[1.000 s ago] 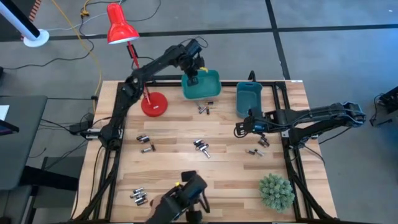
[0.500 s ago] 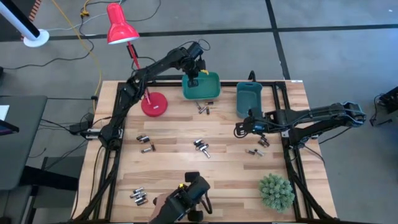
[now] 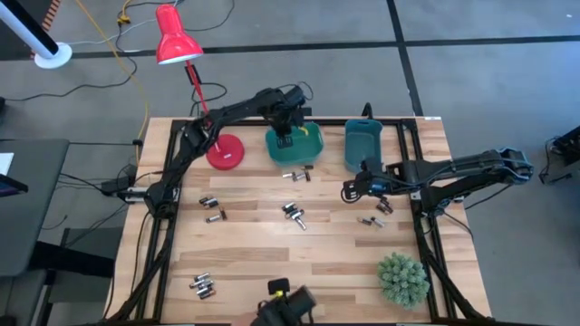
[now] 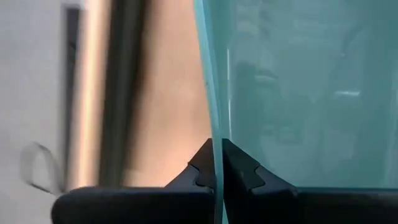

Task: Sort batteries
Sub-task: Move the green bin to the top middle of the table

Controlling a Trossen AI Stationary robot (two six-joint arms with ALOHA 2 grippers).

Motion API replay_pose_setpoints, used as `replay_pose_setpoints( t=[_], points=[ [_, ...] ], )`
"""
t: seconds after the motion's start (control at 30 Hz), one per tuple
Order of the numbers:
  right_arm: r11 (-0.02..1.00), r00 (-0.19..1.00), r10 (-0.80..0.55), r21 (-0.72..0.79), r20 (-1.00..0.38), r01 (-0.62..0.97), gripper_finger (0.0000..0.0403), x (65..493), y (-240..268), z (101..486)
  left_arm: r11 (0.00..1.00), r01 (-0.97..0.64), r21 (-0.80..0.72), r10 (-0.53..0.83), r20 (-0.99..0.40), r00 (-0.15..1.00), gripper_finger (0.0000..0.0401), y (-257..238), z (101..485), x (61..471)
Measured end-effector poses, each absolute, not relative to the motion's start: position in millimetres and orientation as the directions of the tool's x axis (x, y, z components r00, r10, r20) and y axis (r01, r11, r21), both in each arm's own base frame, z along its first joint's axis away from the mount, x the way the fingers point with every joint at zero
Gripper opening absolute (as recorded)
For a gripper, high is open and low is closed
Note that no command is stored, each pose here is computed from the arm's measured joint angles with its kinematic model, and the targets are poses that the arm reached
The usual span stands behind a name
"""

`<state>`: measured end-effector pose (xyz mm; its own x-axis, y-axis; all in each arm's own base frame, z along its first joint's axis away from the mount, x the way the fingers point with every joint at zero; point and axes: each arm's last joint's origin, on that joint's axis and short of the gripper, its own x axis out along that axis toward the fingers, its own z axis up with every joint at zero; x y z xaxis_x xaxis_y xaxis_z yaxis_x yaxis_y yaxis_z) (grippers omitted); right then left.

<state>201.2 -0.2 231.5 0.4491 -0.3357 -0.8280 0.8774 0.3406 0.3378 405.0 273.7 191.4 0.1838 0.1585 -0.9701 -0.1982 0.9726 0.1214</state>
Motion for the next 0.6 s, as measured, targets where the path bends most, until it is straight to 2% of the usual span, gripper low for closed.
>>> replay_pose_setpoints(
  t=[0.1, 0.27, 0.47, 0.6],
  points=[
    [0.357, 0.455, -0.327, 0.338, -0.828, 0.871, 0.0018, 201, 4, 231, 0.932, -0.355, 0.076, 0.142, -0.977, 0.162, 0.0000, 264, 195, 407],
    [0.410, 0.470, -0.306, 0.331, -0.828, 0.850, 0.0018, 201, 13, 232, 0.806, -0.591, 0.020, 0.104, -0.989, 0.108, 0.0000, 252, 195, 406],
    [0.480, 0.490, -0.271, 0.325, -0.828, 0.815, 0.0018, 199, 27, 231, 0.680, -0.732, 0.025, 0.066, -0.997, 0.027, 0.0000, 240, 194, 403],
    [0.516, 0.502, -0.249, 0.326, -0.828, 0.792, 0.0018, 198, 36, 231, 0.625, -0.773, 0.112, 0.085, -0.994, -0.075, 0.0000, 230, 194, 400]
  ],
)
